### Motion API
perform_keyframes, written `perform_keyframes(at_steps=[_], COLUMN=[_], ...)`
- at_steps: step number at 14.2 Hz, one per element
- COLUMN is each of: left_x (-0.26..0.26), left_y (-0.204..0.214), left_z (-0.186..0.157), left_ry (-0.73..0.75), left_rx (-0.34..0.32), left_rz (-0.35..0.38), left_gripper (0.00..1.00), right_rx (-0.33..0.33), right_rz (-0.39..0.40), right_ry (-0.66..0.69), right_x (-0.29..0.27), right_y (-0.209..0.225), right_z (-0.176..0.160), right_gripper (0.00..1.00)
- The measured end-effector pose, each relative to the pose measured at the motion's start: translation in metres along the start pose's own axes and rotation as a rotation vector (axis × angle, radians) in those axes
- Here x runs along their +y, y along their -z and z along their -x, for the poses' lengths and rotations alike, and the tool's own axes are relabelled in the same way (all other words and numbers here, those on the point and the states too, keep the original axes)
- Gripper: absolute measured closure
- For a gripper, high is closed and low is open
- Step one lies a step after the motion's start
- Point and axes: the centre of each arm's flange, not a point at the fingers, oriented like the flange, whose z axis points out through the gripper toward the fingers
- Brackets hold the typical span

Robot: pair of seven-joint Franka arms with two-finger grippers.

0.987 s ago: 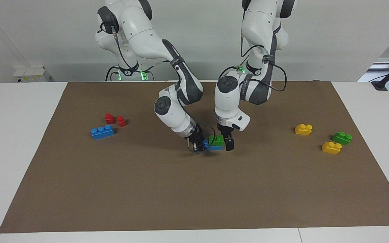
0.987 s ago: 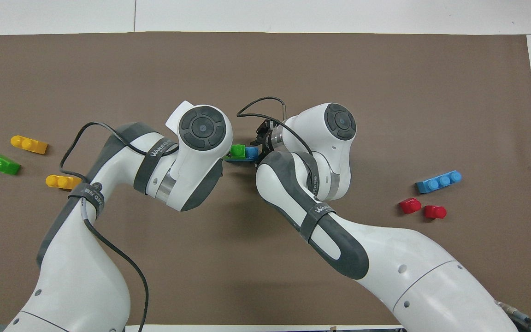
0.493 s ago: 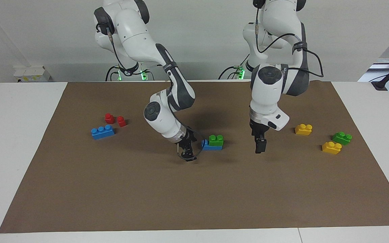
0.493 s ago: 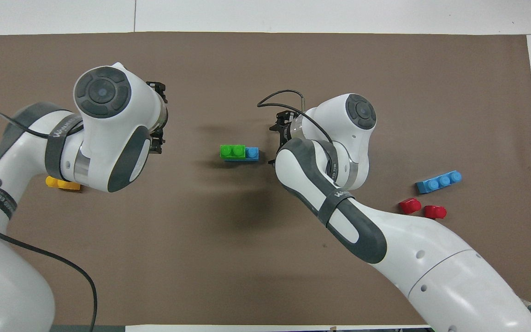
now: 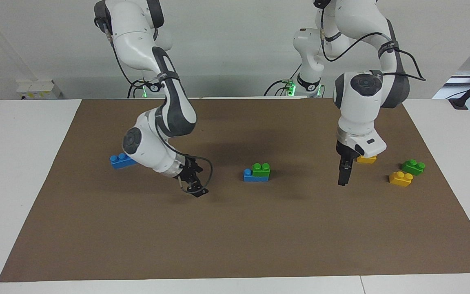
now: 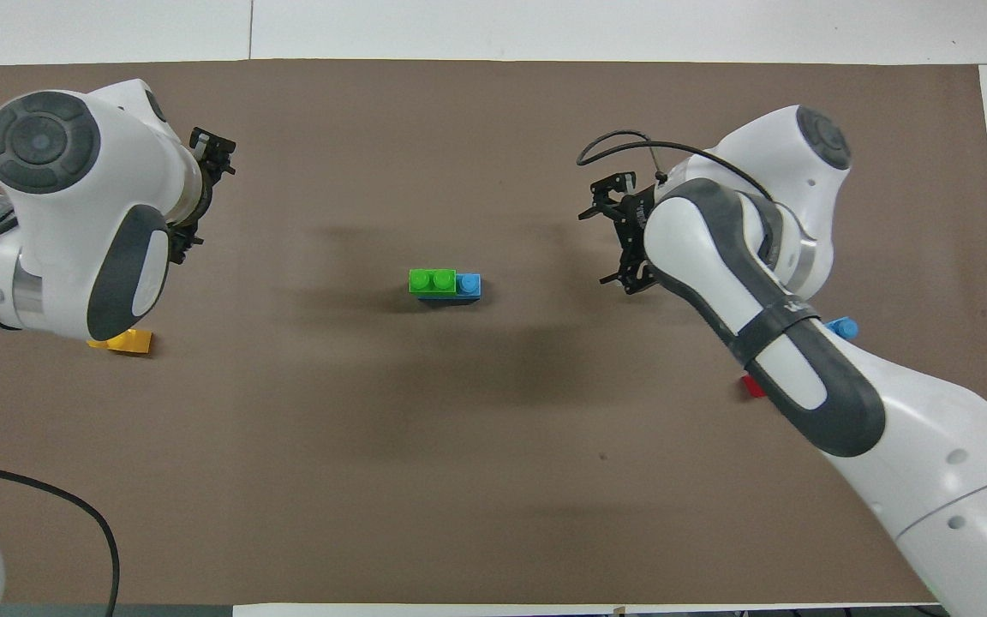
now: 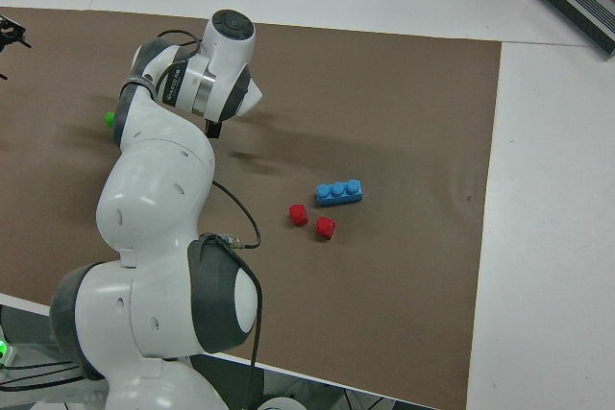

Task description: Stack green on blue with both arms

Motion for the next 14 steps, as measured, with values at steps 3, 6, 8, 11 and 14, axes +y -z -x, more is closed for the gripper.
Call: perform_keyframes(at_steps=[3,6,8,11,14], left_x=[-0.016,-0.026,-0.032,-0.040,-0.054], left_y=[0.008,0.016,0.024,0.044,0.068], left_z=[-0.036,-0.057,-0.070,-0.083,-0.091], left_ry=[-0.207,-0.409,-0.557,-0.741,-0.864], left_rx=[0.013,0.025,0.028,0.008,-0.028], left_rz=[0.007,0.012,0.005,-0.004,-0.005], left_gripper=[0.00,0.00,0.00,0.00,0.00], right_rx=[0.032,0.094,0.120,0.180,0.233], right_rz=[0.059,0.148,0.198,0.271,0.315], right_ry=[0.261,0.480,0.624,0.832,0.955], right_x=[0.024,0.043,0.059,0.085,0.105], right_y=[0.066,0.112,0.145,0.199,0.240], right_z=[-0.023,-0.016,-0.014,-0.012,0.005], right_gripper=[0.00,0.00,0.00,0.00,0.00])
